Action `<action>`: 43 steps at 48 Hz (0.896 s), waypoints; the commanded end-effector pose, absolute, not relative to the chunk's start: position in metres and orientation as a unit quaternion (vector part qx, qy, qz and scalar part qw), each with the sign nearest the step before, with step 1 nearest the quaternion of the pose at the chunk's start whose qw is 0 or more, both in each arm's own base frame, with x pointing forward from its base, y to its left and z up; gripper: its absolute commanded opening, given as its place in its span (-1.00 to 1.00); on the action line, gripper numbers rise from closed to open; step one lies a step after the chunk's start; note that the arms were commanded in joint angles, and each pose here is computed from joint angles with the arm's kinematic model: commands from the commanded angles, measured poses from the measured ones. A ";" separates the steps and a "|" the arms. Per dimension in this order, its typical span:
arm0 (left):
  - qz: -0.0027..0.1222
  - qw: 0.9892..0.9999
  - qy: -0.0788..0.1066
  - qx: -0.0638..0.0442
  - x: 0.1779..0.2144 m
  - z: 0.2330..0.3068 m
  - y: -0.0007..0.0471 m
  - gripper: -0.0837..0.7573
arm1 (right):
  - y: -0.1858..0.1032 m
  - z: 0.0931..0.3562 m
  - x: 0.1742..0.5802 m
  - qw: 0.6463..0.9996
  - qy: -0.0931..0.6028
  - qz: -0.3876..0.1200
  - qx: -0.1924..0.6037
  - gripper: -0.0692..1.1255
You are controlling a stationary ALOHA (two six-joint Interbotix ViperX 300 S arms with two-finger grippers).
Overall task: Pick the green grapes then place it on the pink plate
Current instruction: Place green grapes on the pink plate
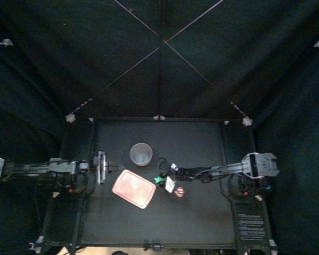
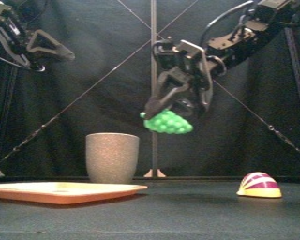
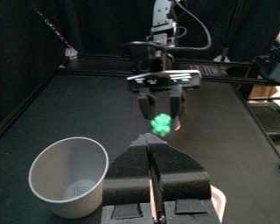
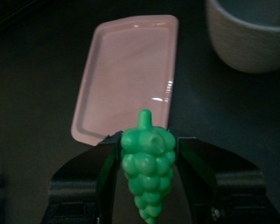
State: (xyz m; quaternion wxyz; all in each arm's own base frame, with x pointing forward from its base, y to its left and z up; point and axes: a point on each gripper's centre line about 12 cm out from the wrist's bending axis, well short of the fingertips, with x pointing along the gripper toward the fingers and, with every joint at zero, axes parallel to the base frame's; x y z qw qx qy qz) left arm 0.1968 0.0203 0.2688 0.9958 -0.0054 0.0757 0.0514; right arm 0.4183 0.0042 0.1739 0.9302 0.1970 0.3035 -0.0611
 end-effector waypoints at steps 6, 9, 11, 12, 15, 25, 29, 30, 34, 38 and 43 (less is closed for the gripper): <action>0.056 0.997 0.060 -0.003 0.1981 0.2763 0.0223 -0.30 | 0.018 0.167 0.477 0.937 0.289 -0.044 0.190 0.02; 0.058 0.996 0.062 -0.004 0.1978 0.2750 0.0232 -0.30 | 0.019 0.161 0.493 0.938 0.287 -0.043 0.190 0.02; 0.059 0.996 0.063 -0.005 0.1975 0.2738 0.0235 -0.30 | 0.020 0.159 0.502 0.939 0.284 -0.042 0.189 0.02; 0.061 0.996 0.064 -0.005 0.1974 0.2731 0.0241 -0.30 | 0.020 0.157 0.508 0.939 0.282 -0.041 0.190 0.02; 0.061 0.996 0.066 -0.006 0.1970 0.2712 0.0243 -0.30 | 0.019 0.155 0.519 0.942 0.277 -0.040 0.186 0.02; 0.064 0.995 0.070 -0.005 0.1964 0.2687 0.0255 -0.30 | 0.018 0.150 0.542 0.943 0.270 -0.039 0.190 0.02; 0.065 0.995 0.069 -0.005 0.1961 0.2690 0.0258 -0.30 | 0.017 0.146 0.546 0.940 0.278 -0.040 0.194 0.02; 0.064 0.996 0.069 -0.006 0.1961 0.2690 0.0255 -0.30 | 0.016 0.145 0.546 0.939 0.281 -0.040 0.194 0.02; 0.065 0.995 0.069 -0.005 0.1961 0.2690 0.0258 -0.30 | 0.014 0.138 0.546 0.936 0.295 -0.041 0.191 0.07; 0.065 0.995 0.070 -0.005 0.1960 0.2684 0.0257 -0.30 | 0.014 0.135 0.547 0.936 0.299 -0.039 0.183 0.19; 0.065 0.996 0.067 -0.006 0.1962 0.2694 0.0258 -0.30 | 0.014 0.138 0.548 0.939 0.295 -0.036 0.173 0.41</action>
